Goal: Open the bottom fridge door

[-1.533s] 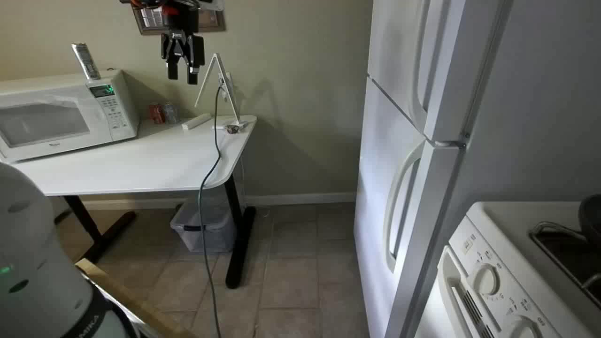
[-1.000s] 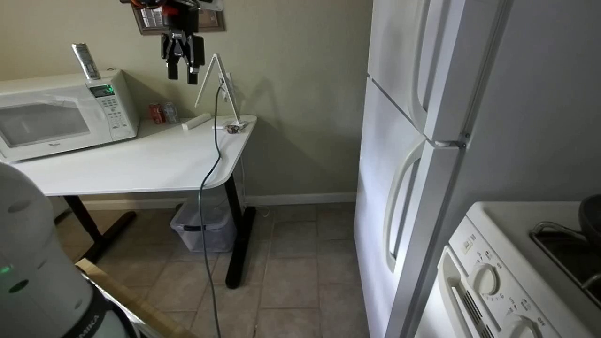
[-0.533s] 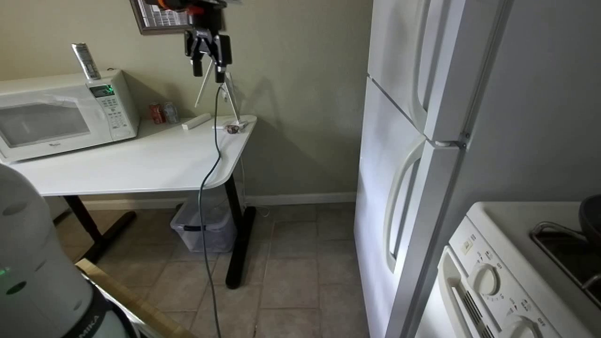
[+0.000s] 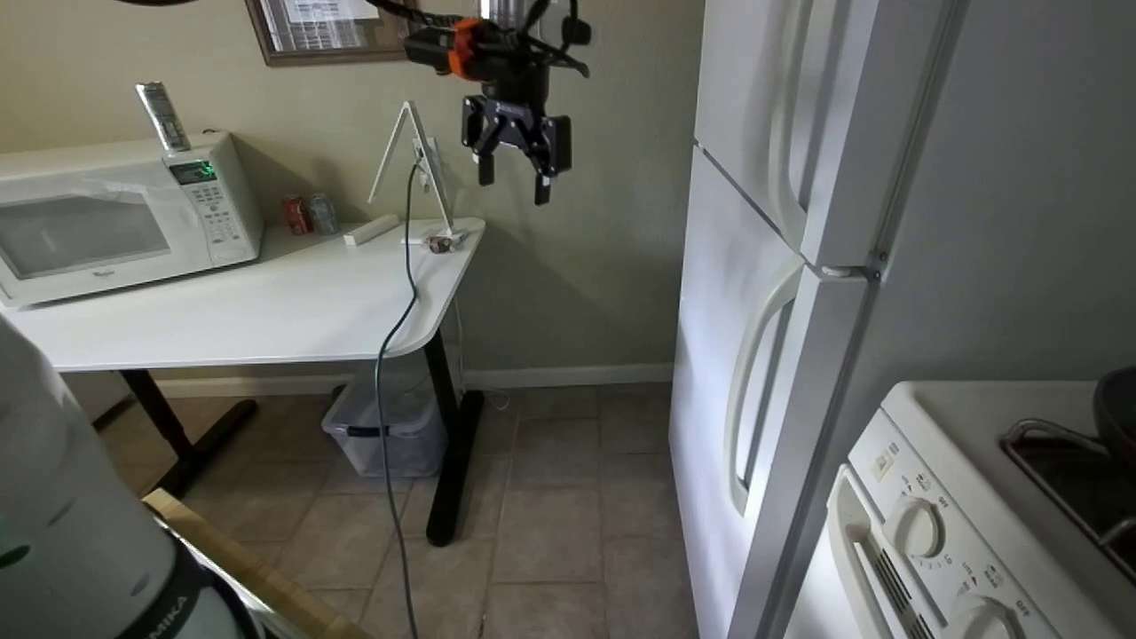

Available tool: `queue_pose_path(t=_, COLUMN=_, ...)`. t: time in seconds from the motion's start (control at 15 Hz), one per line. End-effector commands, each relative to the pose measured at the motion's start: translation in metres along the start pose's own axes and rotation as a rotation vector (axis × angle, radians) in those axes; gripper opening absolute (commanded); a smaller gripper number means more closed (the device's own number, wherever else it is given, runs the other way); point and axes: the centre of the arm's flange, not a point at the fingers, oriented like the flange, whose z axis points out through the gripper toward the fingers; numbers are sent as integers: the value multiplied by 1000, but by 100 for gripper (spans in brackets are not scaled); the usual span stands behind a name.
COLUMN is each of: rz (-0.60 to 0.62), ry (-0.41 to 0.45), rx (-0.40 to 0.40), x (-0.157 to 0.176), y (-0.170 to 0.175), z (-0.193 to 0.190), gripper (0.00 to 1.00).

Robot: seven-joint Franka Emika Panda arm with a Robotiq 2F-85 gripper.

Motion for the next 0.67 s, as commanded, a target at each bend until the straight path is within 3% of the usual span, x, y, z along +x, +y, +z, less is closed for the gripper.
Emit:
queue_pose_path(t=0.0, rz=8, ry=97, rx=1, x=-13, y=39, z=54, gripper=100)
queue_pose_path(t=0.13, rz=55, ry=226, rx=-77, x=-17, y=64, z=82, gripper=100)
queue_pose_path(t=0.33, rz=110, ry=327, rx=-68, x=-31, y=91, z=100, gripper=100)
queue_pose_path(t=0.47, rz=130, ry=315, rx=-81, x=-43, y=114, z=120, gripper=100)
queue_pose_path(t=0.6, rz=122, ry=188, rx=-144, x=-54, y=137, z=136, gripper=100)
